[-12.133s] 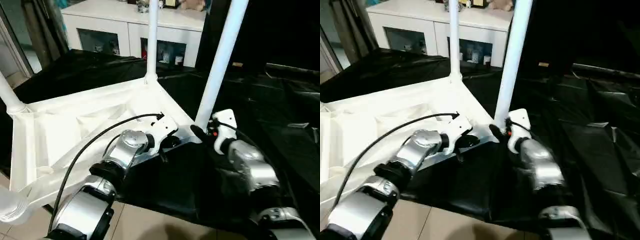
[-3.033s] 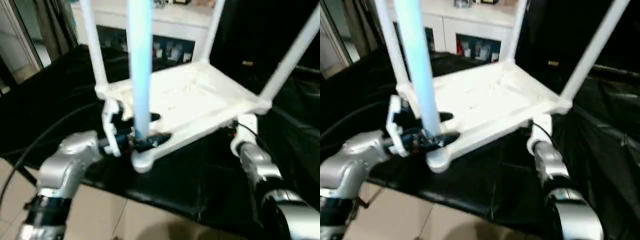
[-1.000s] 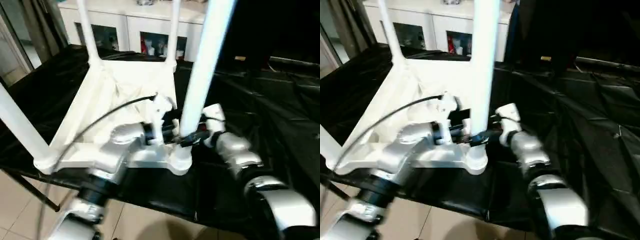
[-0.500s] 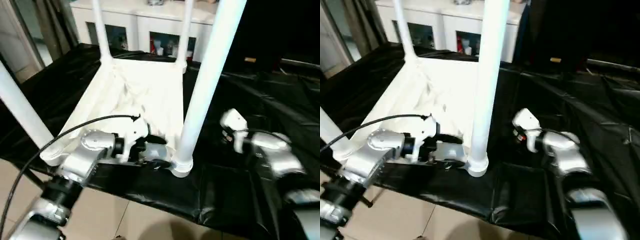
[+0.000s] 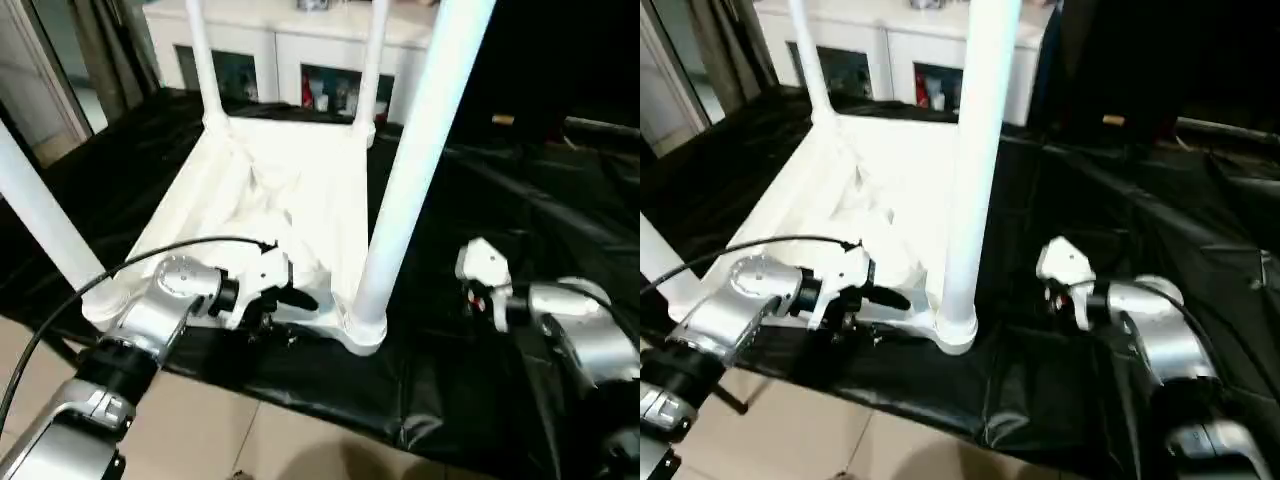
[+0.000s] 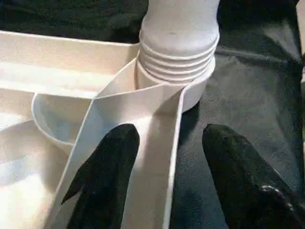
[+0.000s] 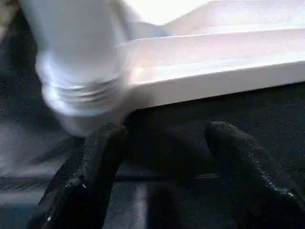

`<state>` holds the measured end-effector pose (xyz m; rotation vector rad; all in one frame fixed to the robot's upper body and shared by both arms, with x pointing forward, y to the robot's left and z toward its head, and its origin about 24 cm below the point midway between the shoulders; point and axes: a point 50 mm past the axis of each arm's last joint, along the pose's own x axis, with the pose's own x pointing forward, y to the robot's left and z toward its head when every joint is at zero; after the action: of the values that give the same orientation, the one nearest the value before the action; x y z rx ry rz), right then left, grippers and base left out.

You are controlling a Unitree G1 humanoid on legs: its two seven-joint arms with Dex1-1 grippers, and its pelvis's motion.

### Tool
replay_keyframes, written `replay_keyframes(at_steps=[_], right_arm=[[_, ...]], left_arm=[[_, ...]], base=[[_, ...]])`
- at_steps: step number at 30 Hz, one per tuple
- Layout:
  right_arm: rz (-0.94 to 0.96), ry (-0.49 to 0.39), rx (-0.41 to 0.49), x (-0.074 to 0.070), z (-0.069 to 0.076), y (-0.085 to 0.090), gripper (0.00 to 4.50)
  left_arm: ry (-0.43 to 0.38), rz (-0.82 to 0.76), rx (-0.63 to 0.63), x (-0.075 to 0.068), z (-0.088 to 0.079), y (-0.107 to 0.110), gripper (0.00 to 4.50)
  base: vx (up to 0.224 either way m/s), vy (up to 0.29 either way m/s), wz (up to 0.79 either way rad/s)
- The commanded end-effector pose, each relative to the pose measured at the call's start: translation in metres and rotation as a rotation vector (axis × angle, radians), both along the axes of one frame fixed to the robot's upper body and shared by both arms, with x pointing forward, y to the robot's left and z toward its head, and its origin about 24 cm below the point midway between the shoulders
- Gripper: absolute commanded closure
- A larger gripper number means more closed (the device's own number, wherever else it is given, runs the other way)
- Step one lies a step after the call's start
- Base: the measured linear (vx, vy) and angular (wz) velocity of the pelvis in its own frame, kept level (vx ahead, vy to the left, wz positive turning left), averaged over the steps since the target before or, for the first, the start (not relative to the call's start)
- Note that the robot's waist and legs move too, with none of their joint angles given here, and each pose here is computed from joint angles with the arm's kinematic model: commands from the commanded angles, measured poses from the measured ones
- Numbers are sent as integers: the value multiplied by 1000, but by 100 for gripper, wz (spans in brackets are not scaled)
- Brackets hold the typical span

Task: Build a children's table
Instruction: Rotate table base

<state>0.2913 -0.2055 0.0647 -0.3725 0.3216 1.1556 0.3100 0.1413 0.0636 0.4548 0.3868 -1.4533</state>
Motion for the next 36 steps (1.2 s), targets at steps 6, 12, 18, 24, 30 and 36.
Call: replay_keyframes(at_steps=[6, 12, 18, 24, 30, 36], right_arm=[[24, 13, -14, -11, 9, -2, 138], [21, 2, -41, -11, 8, -3, 138], [22, 5, -38, -11, 10, -1, 138], [24, -5, -19, -9, 12, 1, 138], [-25, -11, 84, -5, 12, 7, 138], [-84, 26, 140, 8, 6, 12, 100]], left_arm=[[-45, -1, 68, 6, -6, 5, 261], [-56, 0, 91, 9, -9, 6, 309], [-57, 2, 96, 10, -10, 9, 355], [-34, 18, 54, 9, -12, 8, 404], [24, 79, -170, 7, -5, -11, 444], [21, 187, -156, 1, -25, -40, 450]], base=[[0, 0, 0], [0, 0, 0], [0, 0, 0], [0, 0, 0], [0, 0, 0], [0, 0, 0]])
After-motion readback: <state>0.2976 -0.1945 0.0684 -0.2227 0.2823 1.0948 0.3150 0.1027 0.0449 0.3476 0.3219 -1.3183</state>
